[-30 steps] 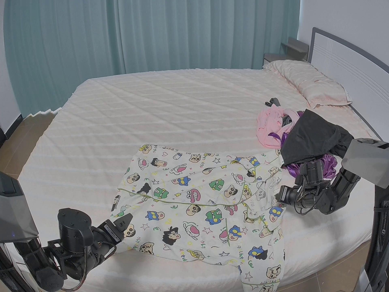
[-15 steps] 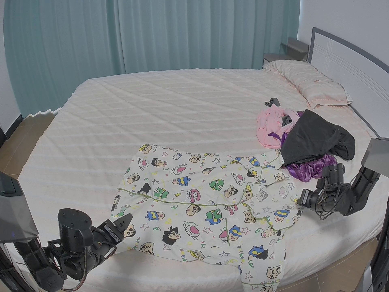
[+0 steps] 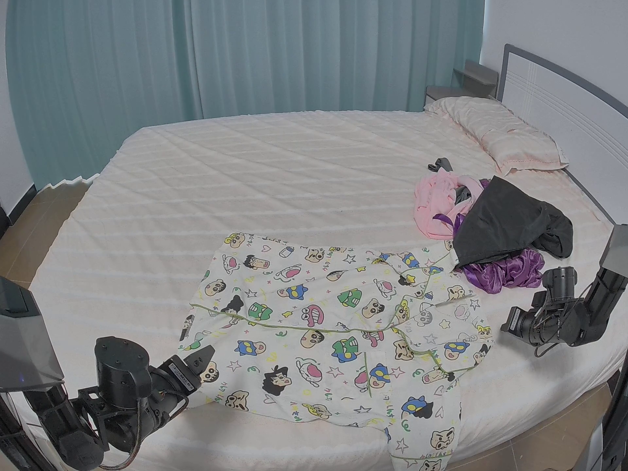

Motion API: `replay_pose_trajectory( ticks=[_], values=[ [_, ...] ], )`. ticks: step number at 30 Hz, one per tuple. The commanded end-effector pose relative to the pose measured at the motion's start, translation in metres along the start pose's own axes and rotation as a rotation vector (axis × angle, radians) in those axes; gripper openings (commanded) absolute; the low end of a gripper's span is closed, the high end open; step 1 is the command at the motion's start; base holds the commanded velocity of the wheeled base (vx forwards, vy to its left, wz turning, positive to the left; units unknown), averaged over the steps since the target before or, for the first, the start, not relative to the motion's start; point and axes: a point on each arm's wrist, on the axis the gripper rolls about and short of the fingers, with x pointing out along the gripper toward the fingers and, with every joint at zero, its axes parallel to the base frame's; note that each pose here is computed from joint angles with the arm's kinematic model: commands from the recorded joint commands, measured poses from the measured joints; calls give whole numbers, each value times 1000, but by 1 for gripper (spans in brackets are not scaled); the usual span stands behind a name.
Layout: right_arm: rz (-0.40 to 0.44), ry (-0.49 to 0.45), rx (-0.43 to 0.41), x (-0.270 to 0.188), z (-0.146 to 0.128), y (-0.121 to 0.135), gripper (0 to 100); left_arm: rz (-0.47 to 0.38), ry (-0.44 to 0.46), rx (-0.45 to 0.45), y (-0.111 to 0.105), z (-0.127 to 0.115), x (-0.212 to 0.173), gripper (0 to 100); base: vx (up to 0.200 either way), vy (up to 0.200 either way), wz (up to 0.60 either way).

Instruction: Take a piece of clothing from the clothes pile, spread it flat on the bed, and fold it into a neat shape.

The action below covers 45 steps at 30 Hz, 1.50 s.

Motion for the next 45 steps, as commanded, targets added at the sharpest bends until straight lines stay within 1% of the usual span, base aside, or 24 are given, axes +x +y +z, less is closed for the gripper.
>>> replay_pose_trajectory(
  ticks=[1, 2, 3, 8, 12, 19, 26, 27, 30, 33, 36, 39, 40, 41, 42, 45],
  values=[
    [21, 9, 5, -3, -1, -1, 0, 17, 10, 7, 4, -2, -2, 100, 0, 0, 0],
    [42, 15, 10, -5, -1, 0, 0, 17, 10, 7, 4, -2, -2, 100, 0, 0, 0],
    [48, 16, 13, -6, 0, 0, 100, 17, 10, 7, 4, -2, -2, 100, 0, 0, 0],
    [150, 47, 20, -6, 2, 1, 100, 14, 14, -5, 4, -2, -2, 100, 0, 0, 0],
    [206, 69, 22, 1, 4, 1, 100, 14, 14, -6, 4, -2, -2, 100, 0, 0, 0],
    [231, 81, 18, 19, 7, 3, 100, 13, 15, -13, 4, -2, -2, 100, 0, 0, 0],
    [259, 111, 14, 29, 1, 19, 100, 13, 15, -14, 4, -2, -2, 100, 0, 0, 0],
    [270, 105, 4, 31, 2, 23, 0, 13, 15, -14, 4, -2, -2, 100, 0, 0, 0],
    [274, 103, 1, 34, 3, 26, 0, 13, 15, -14, 4, -2, -2, 100, 0, 0, 0],
    [275, 97, 18, 33, 5, 25, 0, 13, 15, -14, 4, -2, -2, 100, 0, 0, 0],
    [265, 80, 61, 31, 11, 20, 0, 15, 16, -14, 4, -2, -1, 100, 0, 0, 0],
    [263, 52, 81, 30, 18, 16, 0, 15, 16, -14, 4, -2, -1, 100, 0, 0, 0],
    [258, 23, 109, 30, 26, 13, 0, 13, 15, -14, 4, -2, -2, 100, 0, 0, 0],
    [257, 21, 114, 29, 26, 12, 0, 13, 15, -14, 4, -2, -2, 100, 0, 0, 0],
    [249, 12, 136, 28, 29, 8, 0, 15, 16, -14, 4, -2, -1, 100, 0, 0, 0],
    [242, 6, 144, 28, 31, 4, 0, 15, 16, -14, 4, -2, -1, 100, 0, 0, 0]
  ],
)
